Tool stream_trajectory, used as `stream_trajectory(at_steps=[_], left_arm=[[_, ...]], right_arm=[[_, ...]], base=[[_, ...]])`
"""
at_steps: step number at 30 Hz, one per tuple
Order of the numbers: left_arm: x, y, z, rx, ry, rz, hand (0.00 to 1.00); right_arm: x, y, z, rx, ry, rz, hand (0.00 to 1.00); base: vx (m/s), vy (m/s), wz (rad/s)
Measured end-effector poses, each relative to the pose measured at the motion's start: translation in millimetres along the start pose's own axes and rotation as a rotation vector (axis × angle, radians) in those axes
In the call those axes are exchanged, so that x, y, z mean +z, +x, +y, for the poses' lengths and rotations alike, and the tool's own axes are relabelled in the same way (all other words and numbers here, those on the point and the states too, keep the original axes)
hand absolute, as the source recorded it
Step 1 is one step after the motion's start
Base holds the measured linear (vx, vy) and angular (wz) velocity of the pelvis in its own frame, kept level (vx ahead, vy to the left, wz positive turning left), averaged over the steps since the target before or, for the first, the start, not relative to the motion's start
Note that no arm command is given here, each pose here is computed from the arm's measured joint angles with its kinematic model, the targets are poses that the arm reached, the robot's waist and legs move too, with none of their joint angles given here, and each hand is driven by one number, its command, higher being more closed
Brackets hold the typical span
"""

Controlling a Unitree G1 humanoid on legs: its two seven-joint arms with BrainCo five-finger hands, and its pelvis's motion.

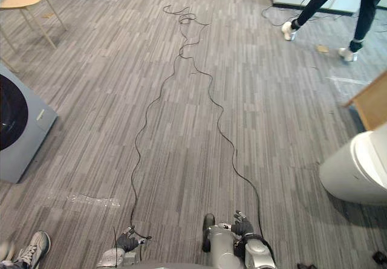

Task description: Organize washtable

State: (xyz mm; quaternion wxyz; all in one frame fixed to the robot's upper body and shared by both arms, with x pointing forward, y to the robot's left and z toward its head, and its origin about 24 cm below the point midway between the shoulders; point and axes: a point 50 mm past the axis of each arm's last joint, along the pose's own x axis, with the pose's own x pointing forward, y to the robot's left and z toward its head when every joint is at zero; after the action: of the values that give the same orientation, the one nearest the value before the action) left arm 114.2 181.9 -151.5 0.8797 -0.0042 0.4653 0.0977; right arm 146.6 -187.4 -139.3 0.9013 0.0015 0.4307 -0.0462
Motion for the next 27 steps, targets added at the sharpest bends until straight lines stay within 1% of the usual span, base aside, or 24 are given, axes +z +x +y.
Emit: stream_trajectory(at_steps=[5,8,11,14,16,19,21,27], left_arm=[[24.9,3.8,1.8,0.003,0.001,-0.093,0.0],[34.3,6.0,-3.5,-0.017,0.02,-0.118,0.0],[24.1,3.4,-6.9,-0.03,0.032,-0.095,0.0],[27.0,4.7,-2.6,-0.027,0.06,-0.1,0.0],[24.9,4.9,0.8,-0.022,0.071,-0.091,0.0],[18.5,5.2,6.4,-0.019,0.115,-0.054,0.0],[17.7,5.1,3.8,-0.025,0.113,-0.051,0.0],[11.6,3.5,-1.1,-0.042,0.12,-0.034,0.0]], right_arm=[[-3.6,-0.3,14.6,0.029,0.025,0.017,0.0],[-4.7,0.0,13.9,0.024,0.032,0.026,0.0],[-11.6,-1.2,11.8,0.021,0.025,0.051,0.0],[-16.0,-1.9,21.2,0.049,0.019,0.068,0.0],[-15.5,-1.9,21.3,0.051,0.015,0.065,0.0],[-11.1,-0.9,22.7,0.059,0.001,0.047,0.0],[-8.5,-0.5,23.3,0.075,-0.043,0.032,0.0],[-3.9,1.2,13.5,0.05,-0.047,0.02,0.0]], base=[[0.53,-0.17,-0.24],[0.43,0.065,-0.34],[0.38,0.195,-0.53],[0.5,0.252,-0.55],[0.41,0.245,-0.34],[0.44,0.168,0.2],[0.42,0.087,0.06],[0.53,0.006,0.31]])
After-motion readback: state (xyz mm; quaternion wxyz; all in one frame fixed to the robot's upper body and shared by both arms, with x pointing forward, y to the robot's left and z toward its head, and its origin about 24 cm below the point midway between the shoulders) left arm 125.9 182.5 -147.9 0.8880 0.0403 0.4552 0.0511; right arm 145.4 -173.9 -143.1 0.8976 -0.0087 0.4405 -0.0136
